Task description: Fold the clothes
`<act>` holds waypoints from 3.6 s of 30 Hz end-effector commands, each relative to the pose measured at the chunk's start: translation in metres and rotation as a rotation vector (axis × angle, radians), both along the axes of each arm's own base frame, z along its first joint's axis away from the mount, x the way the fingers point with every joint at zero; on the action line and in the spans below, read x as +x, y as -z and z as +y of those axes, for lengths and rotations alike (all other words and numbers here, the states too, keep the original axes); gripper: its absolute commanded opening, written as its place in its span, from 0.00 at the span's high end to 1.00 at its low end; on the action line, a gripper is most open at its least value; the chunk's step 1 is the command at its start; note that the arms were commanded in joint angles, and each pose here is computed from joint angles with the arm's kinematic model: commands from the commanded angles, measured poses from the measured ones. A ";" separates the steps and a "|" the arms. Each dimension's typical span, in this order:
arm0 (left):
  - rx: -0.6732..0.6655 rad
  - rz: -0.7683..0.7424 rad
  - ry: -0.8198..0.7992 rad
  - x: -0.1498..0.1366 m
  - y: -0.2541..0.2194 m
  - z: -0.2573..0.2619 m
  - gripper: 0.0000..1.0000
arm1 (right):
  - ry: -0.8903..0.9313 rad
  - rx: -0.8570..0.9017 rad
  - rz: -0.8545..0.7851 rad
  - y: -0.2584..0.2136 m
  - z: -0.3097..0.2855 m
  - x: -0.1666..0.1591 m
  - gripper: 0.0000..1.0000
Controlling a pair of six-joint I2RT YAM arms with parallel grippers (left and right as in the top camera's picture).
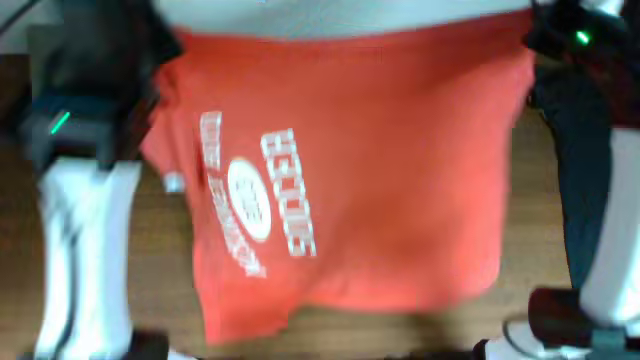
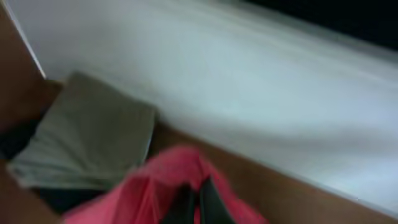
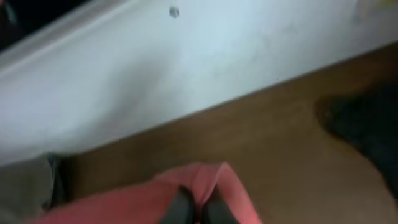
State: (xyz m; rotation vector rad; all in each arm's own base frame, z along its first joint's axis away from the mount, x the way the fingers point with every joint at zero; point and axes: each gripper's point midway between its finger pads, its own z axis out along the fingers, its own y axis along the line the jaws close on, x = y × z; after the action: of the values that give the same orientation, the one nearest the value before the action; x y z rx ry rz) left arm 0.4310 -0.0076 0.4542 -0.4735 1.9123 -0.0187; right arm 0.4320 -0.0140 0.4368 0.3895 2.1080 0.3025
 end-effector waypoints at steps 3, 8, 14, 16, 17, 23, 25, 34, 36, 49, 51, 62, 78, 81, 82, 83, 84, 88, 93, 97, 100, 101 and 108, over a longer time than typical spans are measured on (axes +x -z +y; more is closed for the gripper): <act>0.281 -0.098 -0.047 0.040 -0.054 0.019 0.99 | -0.018 -0.002 -0.185 -0.050 -0.014 0.010 0.96; 0.259 -0.302 -0.081 -0.037 -0.146 0.032 0.99 | 0.042 -0.057 -0.309 -0.110 -0.035 -0.041 0.96; 0.150 0.276 0.118 0.017 0.037 -0.007 0.99 | 0.062 -0.024 0.228 0.040 -0.039 -0.026 0.96; 0.117 0.593 0.086 0.028 0.144 -0.009 0.99 | 0.047 0.008 0.428 0.106 -0.034 -0.024 0.96; 0.114 0.708 0.073 0.026 0.184 -0.009 0.99 | 0.044 0.016 0.490 0.126 -0.033 -0.027 0.96; 0.093 0.991 0.004 -0.020 0.252 -0.002 1.00 | 0.040 0.053 0.772 0.220 -0.030 -0.053 0.96; 0.090 0.994 0.000 -0.038 0.234 0.001 0.99 | 0.082 0.022 0.807 0.222 -0.038 -0.061 0.96; 0.032 1.022 0.145 -0.104 0.204 -0.020 1.00 | 0.343 0.059 0.867 0.227 -0.112 -0.091 0.96; 0.047 1.069 0.161 -0.125 0.214 -0.023 0.99 | 0.328 0.059 0.913 0.236 -0.112 -0.100 0.96; -0.081 1.232 0.097 -0.223 0.277 -0.025 0.99 | 0.404 -0.027 1.081 0.272 -0.085 -0.172 0.96; -0.086 1.269 0.104 -0.230 0.288 -0.027 0.99 | 0.414 -0.043 1.074 0.265 -0.086 -0.178 0.96; -0.084 1.092 0.159 -0.186 0.314 -0.044 0.01 | 0.374 -0.058 1.027 0.263 -0.087 -0.169 0.01; -0.155 0.866 0.150 -0.033 0.417 -0.025 1.00 | -0.010 0.046 0.801 0.328 0.002 -0.041 0.04; -0.155 0.896 0.147 -0.035 0.430 -0.025 1.00 | 0.008 0.064 0.850 0.355 0.001 -0.036 0.01; -0.155 0.914 0.143 -0.038 0.435 -0.024 1.00 | 0.007 0.067 0.871 0.364 0.002 -0.035 0.01; -0.154 0.928 0.139 -0.039 0.440 -0.023 1.00 | 0.006 0.070 0.884 0.371 0.002 -0.035 0.01; -0.154 0.941 0.131 -0.040 0.446 -0.021 1.00 | 0.005 0.072 0.900 0.377 0.002 -0.036 0.01; -0.167 0.992 0.080 -0.046 0.465 -0.003 1.00 | 0.005 0.073 0.926 0.394 0.002 -0.035 0.01; -0.196 1.053 0.008 -0.061 0.472 0.024 1.00 | 0.009 0.067 0.928 0.402 0.001 -0.037 0.04; -0.216 1.132 -0.126 -0.087 0.472 0.057 0.99 | 0.009 0.067 0.935 0.427 0.002 -0.048 0.04; -0.183 1.168 -0.201 -0.100 0.467 0.078 1.00 | 0.009 0.068 0.938 0.438 0.002 -0.053 0.04; -0.186 1.170 -0.219 -0.102 0.465 0.081 1.00 | 0.009 0.067 0.934 0.439 0.002 -0.053 0.04; -0.138 1.090 -0.295 -0.093 0.416 0.109 1.00 | 0.009 0.067 0.935 0.439 0.002 -0.053 0.05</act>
State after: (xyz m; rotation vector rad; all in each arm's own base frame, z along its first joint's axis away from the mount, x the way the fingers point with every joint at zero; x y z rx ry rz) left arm 0.3216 0.0840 0.0051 -0.9747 3.0034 0.3052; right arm 0.3859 -0.0142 0.0049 0.6693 2.9854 0.2026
